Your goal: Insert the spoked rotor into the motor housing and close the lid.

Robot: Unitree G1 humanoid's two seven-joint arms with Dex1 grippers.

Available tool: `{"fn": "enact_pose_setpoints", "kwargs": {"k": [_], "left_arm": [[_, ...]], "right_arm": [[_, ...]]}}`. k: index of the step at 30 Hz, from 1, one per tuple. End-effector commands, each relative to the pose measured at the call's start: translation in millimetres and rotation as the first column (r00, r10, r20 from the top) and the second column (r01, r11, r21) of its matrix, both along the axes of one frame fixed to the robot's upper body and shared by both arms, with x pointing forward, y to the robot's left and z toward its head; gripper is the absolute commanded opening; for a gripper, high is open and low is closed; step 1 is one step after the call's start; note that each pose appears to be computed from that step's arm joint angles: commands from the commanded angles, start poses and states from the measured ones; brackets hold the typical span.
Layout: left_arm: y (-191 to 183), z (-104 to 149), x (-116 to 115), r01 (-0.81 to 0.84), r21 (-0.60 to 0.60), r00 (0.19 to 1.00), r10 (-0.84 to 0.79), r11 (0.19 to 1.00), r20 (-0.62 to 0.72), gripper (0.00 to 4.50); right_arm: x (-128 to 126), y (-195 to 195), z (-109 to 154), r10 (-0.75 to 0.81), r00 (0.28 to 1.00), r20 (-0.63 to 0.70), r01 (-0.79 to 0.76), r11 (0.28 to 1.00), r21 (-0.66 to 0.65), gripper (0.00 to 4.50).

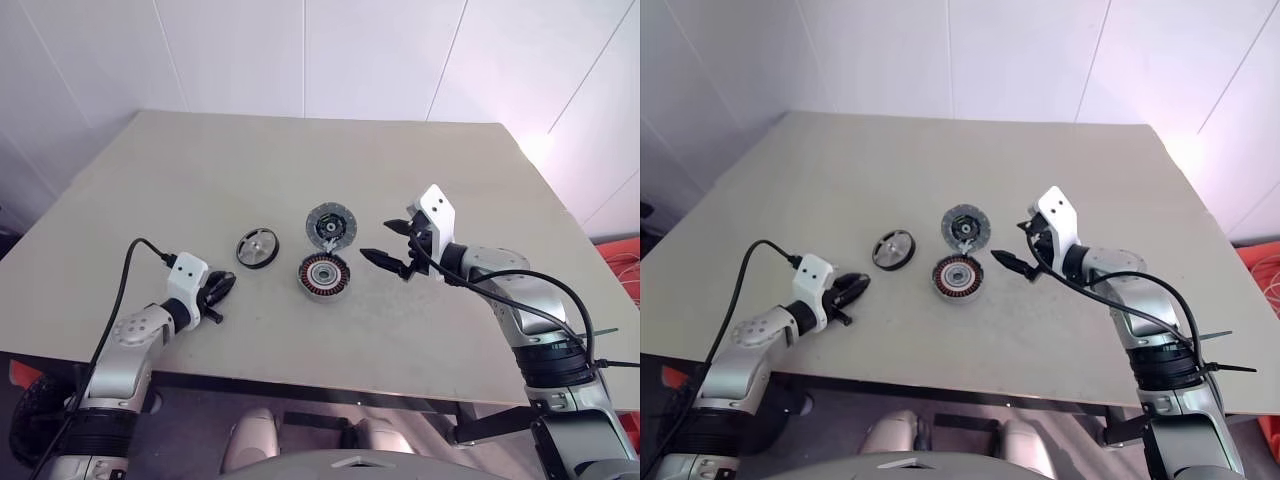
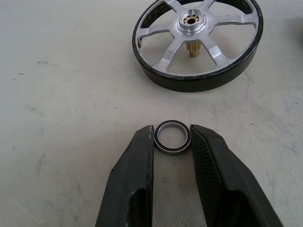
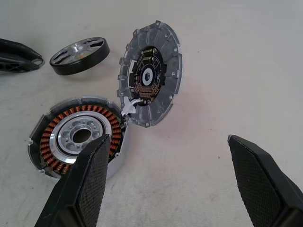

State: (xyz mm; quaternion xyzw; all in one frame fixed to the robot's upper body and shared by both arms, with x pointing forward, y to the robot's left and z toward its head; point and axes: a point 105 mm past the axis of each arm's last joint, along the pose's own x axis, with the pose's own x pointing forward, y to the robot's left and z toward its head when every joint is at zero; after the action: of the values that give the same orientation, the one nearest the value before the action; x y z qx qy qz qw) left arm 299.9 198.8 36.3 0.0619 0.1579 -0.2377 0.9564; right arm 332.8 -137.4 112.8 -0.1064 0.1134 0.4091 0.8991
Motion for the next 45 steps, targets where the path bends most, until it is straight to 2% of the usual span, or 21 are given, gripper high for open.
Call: {"fn": "enact_pose_setpoints", "kwargs": {"k": [1, 8, 14, 19, 29, 45], "left_arm": [[-10.2, 23.9, 2.0, 0.058, -0.060, 0.997, -0.054, 0.997, 0.056, 1.21], [-11.5, 45.1, 7.2, 0.094, -0.080, 0.992, -0.087, 0.992, 0.092, 1.21], [-29.2, 64.9, 25.3, 0.156, -0.150, 0.984, -0.140, 0.976, 0.113, 1.21], [-47.2, 72.3, 39.8, 0.223, -0.151, 0.973, -0.209, 0.963, 0.100, 1.21], [-89.1, 72.1, 48.0, 0.366, -0.176, 0.931, -0.359, 0.914, 0.068, 1.21], [-120.3, 60.5, 36.4, 0.511, -0.229, 0.848, -0.529, 0.828, -0.021, 1.21]], "right_arm": [[2.2, 0.7, 10.4, 0.003, 0.999, 0.043, -0.003, 1.000, 0.007, 4.50], [2.9, 1.0, 9.6, 0.002, 0.999, 0.043, -0.002, 1.000, 0.005, 4.50], [2.6, 2.9, 8.1, 0.001, 0.999, 0.043, -0.001, 1.000, 0.008, 4.50], [2.5, 2.3, 9.1, -0.007, 0.999, 0.048, 0.006, 1.000, 0.012, 4.50], [1.6, 0.7, 8.1, -0.023, 0.998, 0.052, 0.022, 1.000, 0.016, 4.50], [1.3, 3.0, 7.1, -0.037, 0.997, 0.063, 0.035, 0.999, 0.026, 4.50]]}}
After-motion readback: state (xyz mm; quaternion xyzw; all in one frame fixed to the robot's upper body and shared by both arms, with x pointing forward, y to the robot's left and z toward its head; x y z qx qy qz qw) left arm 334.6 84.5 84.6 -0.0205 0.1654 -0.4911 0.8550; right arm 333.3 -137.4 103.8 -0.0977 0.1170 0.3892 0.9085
